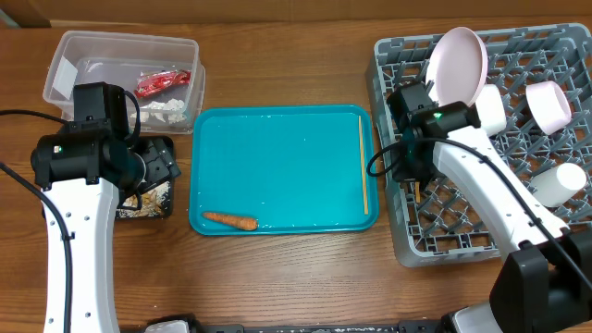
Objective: Sort waste into correct bins and load items into the dishwasher
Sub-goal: 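Grasp the chopsticks with the right gripper and lift them, then place the chopsticks along the dish rack edge with the right gripper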
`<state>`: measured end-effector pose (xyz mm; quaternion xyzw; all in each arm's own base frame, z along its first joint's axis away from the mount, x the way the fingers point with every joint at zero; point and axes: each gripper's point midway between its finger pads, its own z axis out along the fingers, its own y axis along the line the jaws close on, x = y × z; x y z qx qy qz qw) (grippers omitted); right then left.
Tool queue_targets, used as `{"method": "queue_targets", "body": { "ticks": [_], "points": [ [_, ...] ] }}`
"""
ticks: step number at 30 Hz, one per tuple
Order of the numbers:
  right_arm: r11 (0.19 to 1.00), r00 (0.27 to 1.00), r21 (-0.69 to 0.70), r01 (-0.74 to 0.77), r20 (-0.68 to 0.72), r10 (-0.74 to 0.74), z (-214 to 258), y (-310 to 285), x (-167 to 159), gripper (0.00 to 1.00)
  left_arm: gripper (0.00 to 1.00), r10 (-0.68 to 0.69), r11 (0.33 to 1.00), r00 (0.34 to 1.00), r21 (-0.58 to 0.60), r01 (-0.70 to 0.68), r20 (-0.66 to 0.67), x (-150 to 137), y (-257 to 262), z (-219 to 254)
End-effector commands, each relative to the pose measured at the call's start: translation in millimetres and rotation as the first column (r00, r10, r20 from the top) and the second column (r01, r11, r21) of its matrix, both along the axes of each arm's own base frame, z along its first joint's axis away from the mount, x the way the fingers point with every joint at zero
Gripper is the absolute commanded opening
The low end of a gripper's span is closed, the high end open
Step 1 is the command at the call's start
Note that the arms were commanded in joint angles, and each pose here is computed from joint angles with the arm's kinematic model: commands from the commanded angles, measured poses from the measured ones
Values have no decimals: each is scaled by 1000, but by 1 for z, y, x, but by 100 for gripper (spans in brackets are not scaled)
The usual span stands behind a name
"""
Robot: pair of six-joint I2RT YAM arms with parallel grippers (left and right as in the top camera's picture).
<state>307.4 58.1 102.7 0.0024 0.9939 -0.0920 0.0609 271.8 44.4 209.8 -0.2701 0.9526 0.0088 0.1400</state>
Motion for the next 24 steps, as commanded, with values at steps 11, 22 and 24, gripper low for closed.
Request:
{"method": "queue_targets", "body": {
  "ticks": [11, 22, 24],
  "points": [
    [997, 988, 68, -34, 150, 24, 49, 16, 25, 47, 80, 11, 1000, 1000, -9, -11, 10, -1, -2, 1],
    [962, 974, 209, -175, 178, 139, 38, 109, 36, 57, 81, 11, 1000, 1000, -9, -11, 18, 1, -2, 2],
    [971, 986, 195, -137, 120, 115, 16, 110, 35, 56, 81, 11, 1000, 1000, -9, -11, 18, 1, -2, 2]
  ]
}}
